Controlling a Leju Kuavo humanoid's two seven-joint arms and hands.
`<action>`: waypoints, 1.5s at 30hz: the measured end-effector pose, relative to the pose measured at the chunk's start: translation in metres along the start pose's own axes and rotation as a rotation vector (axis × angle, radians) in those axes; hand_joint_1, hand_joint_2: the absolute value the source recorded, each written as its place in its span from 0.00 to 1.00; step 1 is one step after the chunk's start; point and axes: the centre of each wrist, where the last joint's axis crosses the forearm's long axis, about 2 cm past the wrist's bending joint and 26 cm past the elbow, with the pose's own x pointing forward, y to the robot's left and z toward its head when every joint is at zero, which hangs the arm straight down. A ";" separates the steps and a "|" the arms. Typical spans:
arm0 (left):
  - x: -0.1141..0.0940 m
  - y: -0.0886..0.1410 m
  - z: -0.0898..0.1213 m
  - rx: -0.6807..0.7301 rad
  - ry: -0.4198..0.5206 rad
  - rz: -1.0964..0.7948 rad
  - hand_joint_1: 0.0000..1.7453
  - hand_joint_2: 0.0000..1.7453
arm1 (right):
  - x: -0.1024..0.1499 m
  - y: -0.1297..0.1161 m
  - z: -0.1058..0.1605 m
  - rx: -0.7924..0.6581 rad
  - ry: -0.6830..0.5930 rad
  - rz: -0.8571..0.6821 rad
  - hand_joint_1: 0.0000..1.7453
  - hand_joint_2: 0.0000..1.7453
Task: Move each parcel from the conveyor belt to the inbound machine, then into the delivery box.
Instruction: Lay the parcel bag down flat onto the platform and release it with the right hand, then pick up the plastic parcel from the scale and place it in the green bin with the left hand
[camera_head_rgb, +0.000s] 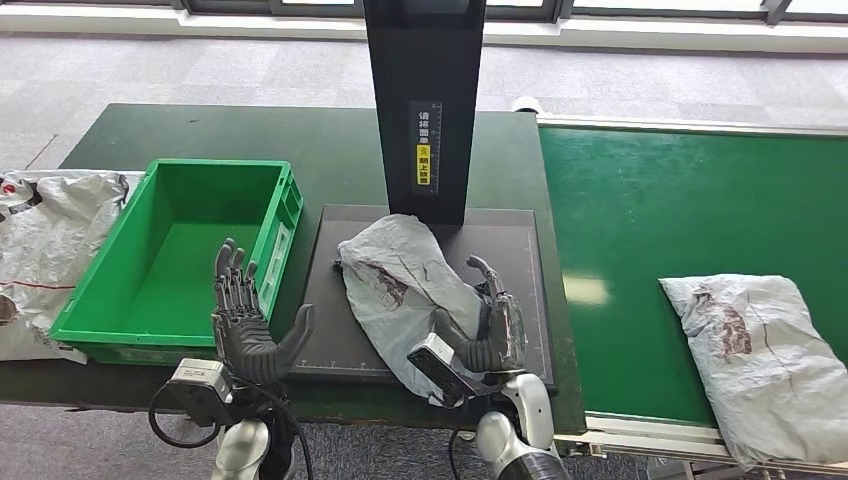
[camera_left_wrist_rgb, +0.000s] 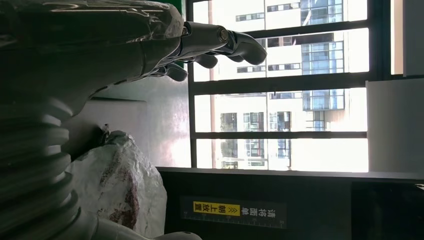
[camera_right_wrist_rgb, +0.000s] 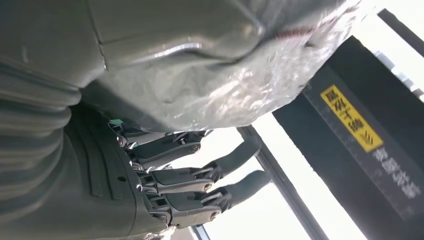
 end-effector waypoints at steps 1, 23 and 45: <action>0.000 0.000 0.000 0.001 0.000 0.000 0.00 1.00 | 0.000 -0.002 -0.001 -0.013 -0.007 -0.004 0.00 1.00; -0.002 0.000 0.002 0.013 0.007 -0.030 0.00 1.00 | -0.001 -0.125 -0.029 -0.613 -0.190 0.067 0.00 1.00; -0.037 -0.102 -0.038 -0.447 -0.044 -0.405 0.00 1.00 | 0.063 -0.208 -0.029 -0.949 -0.476 0.076 0.00 1.00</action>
